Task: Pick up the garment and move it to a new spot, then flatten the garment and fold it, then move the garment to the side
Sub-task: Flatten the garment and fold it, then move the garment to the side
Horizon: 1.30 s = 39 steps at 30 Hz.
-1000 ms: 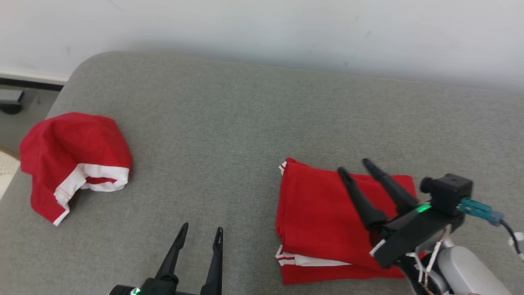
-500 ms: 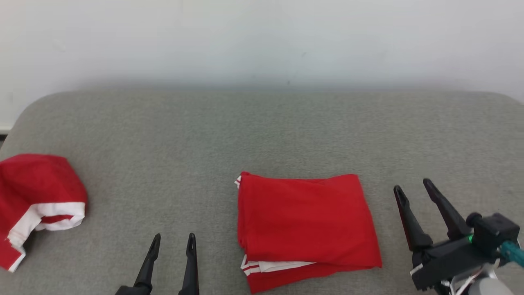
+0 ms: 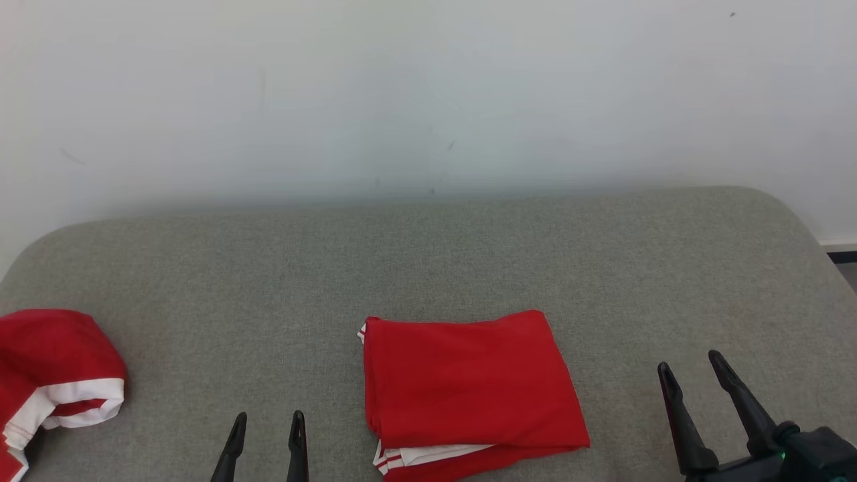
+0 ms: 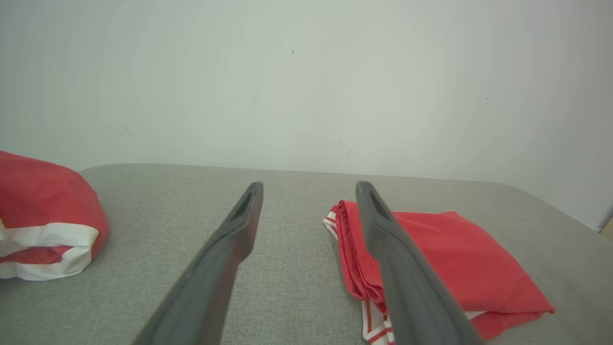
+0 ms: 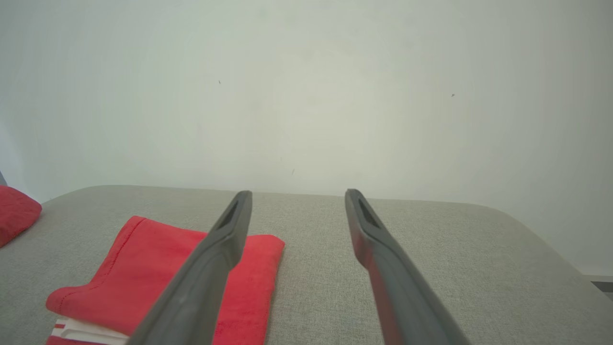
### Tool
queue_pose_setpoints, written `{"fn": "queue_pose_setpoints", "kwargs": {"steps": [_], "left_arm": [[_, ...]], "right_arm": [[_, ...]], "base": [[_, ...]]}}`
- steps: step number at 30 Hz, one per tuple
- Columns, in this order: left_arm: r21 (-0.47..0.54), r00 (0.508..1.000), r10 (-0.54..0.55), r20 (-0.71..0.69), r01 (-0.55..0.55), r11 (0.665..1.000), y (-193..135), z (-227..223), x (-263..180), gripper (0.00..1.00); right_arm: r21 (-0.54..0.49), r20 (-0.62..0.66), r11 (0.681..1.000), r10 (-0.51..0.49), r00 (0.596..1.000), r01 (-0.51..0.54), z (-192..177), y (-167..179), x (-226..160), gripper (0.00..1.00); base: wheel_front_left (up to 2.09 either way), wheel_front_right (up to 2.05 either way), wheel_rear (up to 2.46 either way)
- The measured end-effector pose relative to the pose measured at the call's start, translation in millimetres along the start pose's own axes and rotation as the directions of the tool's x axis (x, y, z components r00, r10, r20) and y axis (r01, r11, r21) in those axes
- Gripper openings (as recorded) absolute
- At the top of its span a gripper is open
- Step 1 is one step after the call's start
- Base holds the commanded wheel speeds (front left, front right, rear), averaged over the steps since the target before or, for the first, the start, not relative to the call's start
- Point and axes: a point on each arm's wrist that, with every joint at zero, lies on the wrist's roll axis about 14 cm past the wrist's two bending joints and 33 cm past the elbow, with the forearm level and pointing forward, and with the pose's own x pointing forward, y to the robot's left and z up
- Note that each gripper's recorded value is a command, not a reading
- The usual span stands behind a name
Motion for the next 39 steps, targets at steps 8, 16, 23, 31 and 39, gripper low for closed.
{"fn": "queue_pose_setpoints", "kwargs": {"steps": [8,16,23,31,39], "left_arm": [[0.009,0.999,-0.044,-0.004,0.044,0.999,-5.7,-3.5,-20.0,1.00],[0.032,0.999,-0.045,-0.028,0.046,0.998,-3.4,-13.1,-31.3,1.00],[0.043,0.998,-0.044,-0.038,0.046,0.998,-1.5,-16.4,-33.1,1.00],[0.037,0.998,-0.045,-0.050,0.046,0.998,-1.1,-20.6,-34.0,1.00],[0.039,0.997,-0.047,-0.058,0.049,0.998,-1.2,-23.4,-34.6,1.00]], "right_arm": [[0.016,-0.001,0.999,-0.030,1.000,0.030,-3.5,7.2,-23.6,1.00],[0.047,-0.029,0.998,-0.032,0.999,0.033,-14.1,14.1,-31.4,1.00],[0.058,-0.053,0.998,-0.012,0.999,0.015,-21.9,20.9,-30.6,1.00],[0.065,-0.069,0.998,-0.005,0.998,0.009,-26.7,22.8,-30.3,1.00],[0.074,-0.080,0.997,0.003,0.997,0.003,-30.2,25.2,-30.4,1.00]], "base": [[0.00,0.00,0.00],[0.00,0.00,0.00],[0.00,0.00,0.00],[0.00,0.00,0.00],[0.00,0.00,0.00]]}}
